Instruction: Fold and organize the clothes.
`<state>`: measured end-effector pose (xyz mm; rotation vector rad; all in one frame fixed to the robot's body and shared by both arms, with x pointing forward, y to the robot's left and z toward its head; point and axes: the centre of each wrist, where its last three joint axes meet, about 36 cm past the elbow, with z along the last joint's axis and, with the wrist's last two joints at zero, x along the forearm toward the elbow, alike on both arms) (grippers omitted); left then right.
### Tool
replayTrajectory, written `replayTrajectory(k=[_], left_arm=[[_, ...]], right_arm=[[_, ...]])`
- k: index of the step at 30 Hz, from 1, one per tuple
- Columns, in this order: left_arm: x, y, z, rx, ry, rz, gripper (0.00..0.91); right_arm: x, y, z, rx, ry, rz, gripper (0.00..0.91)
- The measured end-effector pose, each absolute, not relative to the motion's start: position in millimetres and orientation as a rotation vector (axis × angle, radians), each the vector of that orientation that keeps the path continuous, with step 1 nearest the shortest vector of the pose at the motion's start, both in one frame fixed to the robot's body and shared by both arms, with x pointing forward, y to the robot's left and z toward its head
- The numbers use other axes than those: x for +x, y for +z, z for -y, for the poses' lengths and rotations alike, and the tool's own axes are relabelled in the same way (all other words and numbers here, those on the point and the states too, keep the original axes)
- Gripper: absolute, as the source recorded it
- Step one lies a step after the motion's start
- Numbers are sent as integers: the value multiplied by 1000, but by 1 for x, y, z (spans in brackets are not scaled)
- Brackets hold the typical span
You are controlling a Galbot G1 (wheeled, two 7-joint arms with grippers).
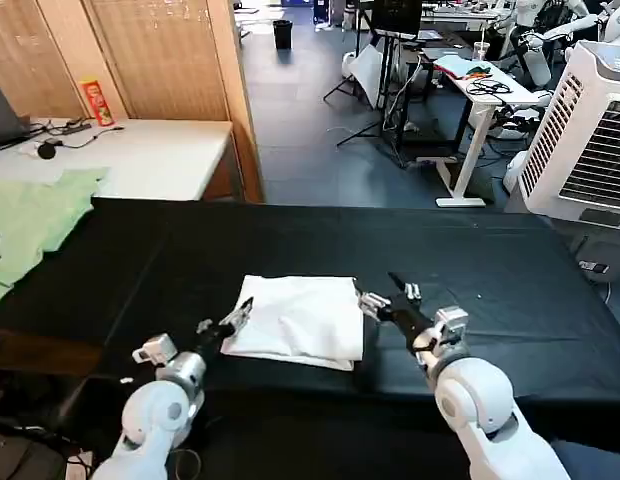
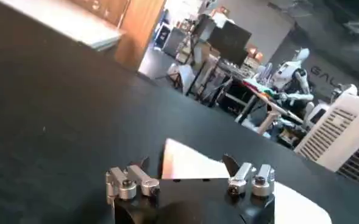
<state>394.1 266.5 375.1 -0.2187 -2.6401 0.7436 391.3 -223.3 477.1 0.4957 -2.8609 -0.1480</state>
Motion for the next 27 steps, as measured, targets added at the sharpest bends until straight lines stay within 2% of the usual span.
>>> replayTrajectory(k=[1, 2, 5, 15, 22, 27], left_arm=[[394, 374, -267, -218, 751, 2634, 176], [395, 373, -267, -217, 759, 2628, 156], [397, 372, -268, -218, 777, 2615, 0], [402, 378, -264, -235, 829, 2582, 0], [406, 394, -275, -176, 527, 2730, 0], [404, 413, -310, -100, 198, 2826, 0]], right_arm=[[391, 478, 224, 495, -148, 2863, 878], [391, 479, 224, 496, -149, 2866, 878], [390, 480, 223, 496, -153, 2871, 878], [388, 480, 228, 464, -145, 2884, 878], [385, 478, 235, 404, -97, 2895, 878], [385, 471, 240, 356, -58, 2890, 878]])
